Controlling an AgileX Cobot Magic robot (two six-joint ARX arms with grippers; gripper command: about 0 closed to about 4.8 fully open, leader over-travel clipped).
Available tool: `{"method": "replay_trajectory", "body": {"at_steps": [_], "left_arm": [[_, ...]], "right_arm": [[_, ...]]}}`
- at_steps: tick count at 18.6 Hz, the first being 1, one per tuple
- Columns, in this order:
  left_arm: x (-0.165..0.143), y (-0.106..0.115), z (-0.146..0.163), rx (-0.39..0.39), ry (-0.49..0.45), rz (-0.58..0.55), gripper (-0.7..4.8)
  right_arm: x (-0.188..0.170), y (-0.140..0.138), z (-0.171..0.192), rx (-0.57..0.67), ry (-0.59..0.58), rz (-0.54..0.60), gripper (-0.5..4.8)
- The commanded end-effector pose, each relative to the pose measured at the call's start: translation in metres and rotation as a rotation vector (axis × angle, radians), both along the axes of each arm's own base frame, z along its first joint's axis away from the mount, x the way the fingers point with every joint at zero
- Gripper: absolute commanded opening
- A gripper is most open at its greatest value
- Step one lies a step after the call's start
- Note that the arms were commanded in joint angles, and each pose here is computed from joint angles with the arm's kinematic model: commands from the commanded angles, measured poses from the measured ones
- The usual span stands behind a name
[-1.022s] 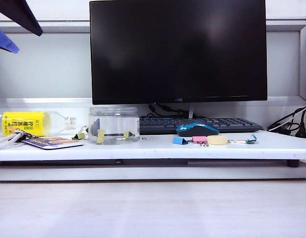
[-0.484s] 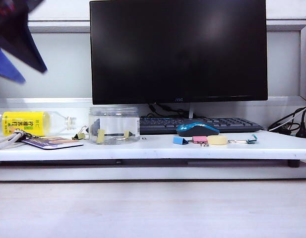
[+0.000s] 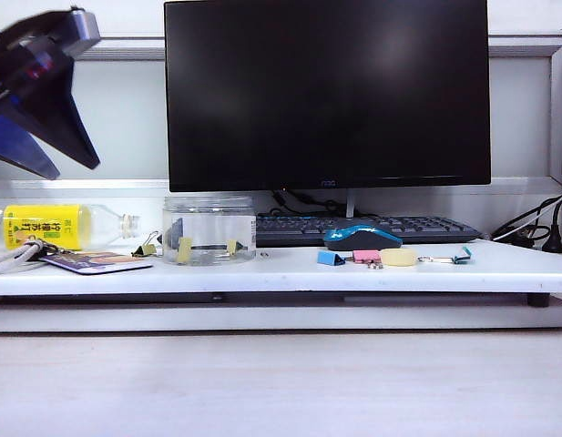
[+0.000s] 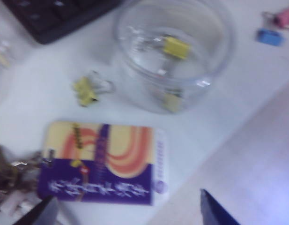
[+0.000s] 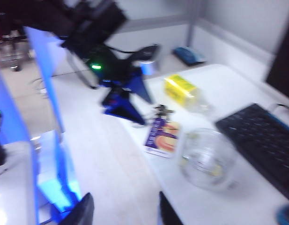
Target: Pick up the clips with the largest number of clips of the same color on the table and place them in a round transparent plastic box.
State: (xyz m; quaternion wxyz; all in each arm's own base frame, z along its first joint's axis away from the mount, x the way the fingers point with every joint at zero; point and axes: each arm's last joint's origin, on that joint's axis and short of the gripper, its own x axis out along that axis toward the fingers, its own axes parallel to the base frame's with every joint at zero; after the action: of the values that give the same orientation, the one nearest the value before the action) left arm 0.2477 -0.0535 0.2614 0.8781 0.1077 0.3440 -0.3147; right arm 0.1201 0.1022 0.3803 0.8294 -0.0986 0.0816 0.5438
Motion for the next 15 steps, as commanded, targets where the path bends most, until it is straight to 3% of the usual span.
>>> {"method": "replay_trajectory", "body": {"at_steps": [1,2,6,12,15], "left_arm": [[0.007,-0.002,-0.004,0.002,-0.014,0.003,4.03],[0.011,-0.005,-0.008,0.005,-0.01,-0.004,4.04],[0.019,-0.014,-0.015,0.073,-0.033,0.024,4.03],[0.031,-0.031,-0.027,0.123,-0.075,0.028,4.03],[0.036,-0.033,-0.027,0.111,-0.112,0.054,4.03]], "right_arm": [[0.009,0.029,-0.004,-0.014,-0.016,0.019,1.8],[0.012,0.056,-0.012,-0.044,-0.02,0.043,1.8],[0.015,0.106,-0.031,-0.082,-0.037,0.068,1.8],[0.016,0.118,-0.036,-0.108,-0.056,-0.009,1.81],[0.011,0.121,-0.036,-0.121,-0.074,-0.042,1.81]]}}
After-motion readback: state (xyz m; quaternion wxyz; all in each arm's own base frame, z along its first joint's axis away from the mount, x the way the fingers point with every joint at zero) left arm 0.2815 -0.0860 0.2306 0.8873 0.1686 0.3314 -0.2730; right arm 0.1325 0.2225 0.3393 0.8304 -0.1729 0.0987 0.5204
